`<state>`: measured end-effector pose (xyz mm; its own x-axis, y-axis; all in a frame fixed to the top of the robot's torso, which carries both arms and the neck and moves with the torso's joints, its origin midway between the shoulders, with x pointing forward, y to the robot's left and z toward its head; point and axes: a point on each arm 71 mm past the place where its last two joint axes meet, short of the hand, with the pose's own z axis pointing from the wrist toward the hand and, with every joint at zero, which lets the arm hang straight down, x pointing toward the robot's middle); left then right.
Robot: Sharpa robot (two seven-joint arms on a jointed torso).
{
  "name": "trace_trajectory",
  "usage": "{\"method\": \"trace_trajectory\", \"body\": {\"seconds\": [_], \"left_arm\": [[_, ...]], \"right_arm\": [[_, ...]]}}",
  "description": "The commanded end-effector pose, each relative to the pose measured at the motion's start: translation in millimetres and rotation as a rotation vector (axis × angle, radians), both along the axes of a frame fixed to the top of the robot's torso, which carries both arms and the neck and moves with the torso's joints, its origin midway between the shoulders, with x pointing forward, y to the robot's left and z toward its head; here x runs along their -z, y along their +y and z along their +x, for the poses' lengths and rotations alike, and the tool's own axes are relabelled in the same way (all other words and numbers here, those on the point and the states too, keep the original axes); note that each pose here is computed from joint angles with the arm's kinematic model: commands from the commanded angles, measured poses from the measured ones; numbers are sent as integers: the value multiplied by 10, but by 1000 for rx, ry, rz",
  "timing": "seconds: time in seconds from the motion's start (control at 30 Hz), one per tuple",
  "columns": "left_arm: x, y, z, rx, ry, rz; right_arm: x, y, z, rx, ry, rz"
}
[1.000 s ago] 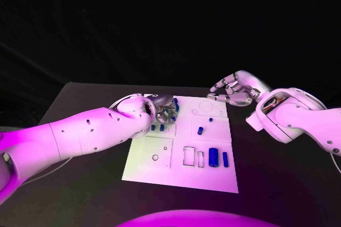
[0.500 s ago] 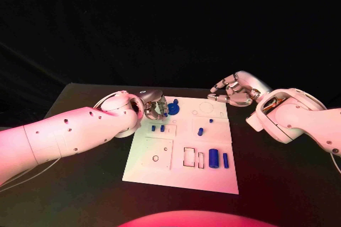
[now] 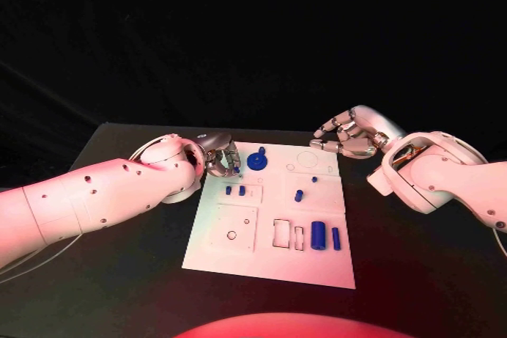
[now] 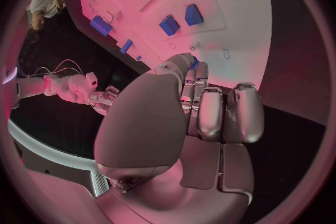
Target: Assemble the parts on the task board
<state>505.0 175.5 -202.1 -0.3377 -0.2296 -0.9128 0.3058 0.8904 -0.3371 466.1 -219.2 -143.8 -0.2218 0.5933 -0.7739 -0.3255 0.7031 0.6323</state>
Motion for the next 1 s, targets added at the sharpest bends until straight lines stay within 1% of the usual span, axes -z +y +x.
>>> {"method": "trace_trajectory", "body": {"seconds": [0.03, 0.27, 0.43, 0.63, 1.0], "left_arm": [[12, -18, 4, 3, 20, 6], [41, -51, 23, 7, 28, 11], [81, -78, 38, 10, 40, 19], [124, -108, 35, 17, 54, 26], [153, -115, 34, 18, 68, 38]], "right_arm": [[3, 12, -6, -13, -1, -5], [2, 17, -8, -14, -1, -4], [1, 19, -11, -15, -1, -4], [0, 19, -12, -15, -2, -3], [-1, 19, -14, -16, -3, -3]]}}
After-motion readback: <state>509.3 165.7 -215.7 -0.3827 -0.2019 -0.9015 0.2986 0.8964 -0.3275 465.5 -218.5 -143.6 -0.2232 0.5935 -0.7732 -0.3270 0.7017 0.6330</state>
